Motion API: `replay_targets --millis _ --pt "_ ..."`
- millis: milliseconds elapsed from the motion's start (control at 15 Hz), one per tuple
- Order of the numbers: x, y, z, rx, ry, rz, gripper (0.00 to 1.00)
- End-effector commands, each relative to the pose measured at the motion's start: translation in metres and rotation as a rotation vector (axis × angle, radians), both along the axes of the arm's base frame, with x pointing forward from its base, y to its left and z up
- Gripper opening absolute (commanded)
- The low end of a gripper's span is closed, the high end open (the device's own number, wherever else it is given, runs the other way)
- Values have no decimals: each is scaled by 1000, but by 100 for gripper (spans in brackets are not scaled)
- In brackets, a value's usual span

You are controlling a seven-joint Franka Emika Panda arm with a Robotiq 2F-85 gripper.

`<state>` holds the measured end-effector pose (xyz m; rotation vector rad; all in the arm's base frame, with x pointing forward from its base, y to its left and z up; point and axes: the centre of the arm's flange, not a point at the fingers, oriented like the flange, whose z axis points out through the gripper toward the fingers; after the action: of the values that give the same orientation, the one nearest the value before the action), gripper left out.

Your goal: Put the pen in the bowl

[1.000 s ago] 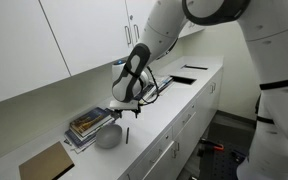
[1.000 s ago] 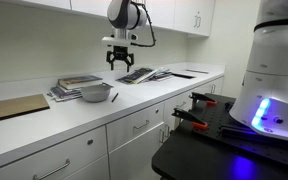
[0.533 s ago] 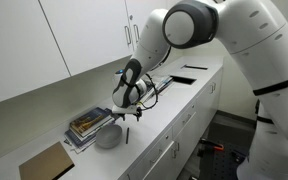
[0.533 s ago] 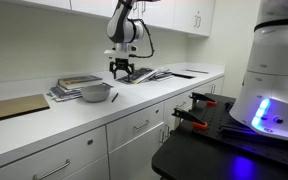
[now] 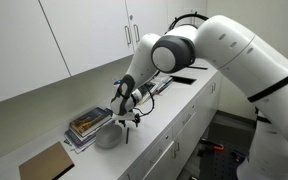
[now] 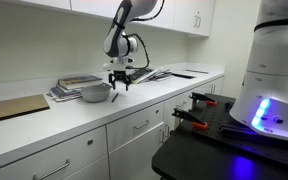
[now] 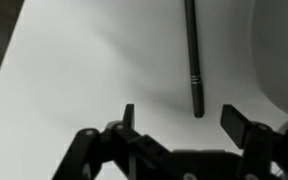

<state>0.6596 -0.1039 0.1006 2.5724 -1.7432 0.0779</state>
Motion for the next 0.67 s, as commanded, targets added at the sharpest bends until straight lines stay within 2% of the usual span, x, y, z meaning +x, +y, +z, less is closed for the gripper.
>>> replay_targets --millis 0,67,133,200,600 --pt "22 -5 -11 62 39 8 89" --pt "24 -6 -14 63 44 10 86" --pt "25 -7 -16 63 51 7 79" --pt "27 -8 -17 65 53 8 64" --pt "31 -11 -22 69 41 21 17"
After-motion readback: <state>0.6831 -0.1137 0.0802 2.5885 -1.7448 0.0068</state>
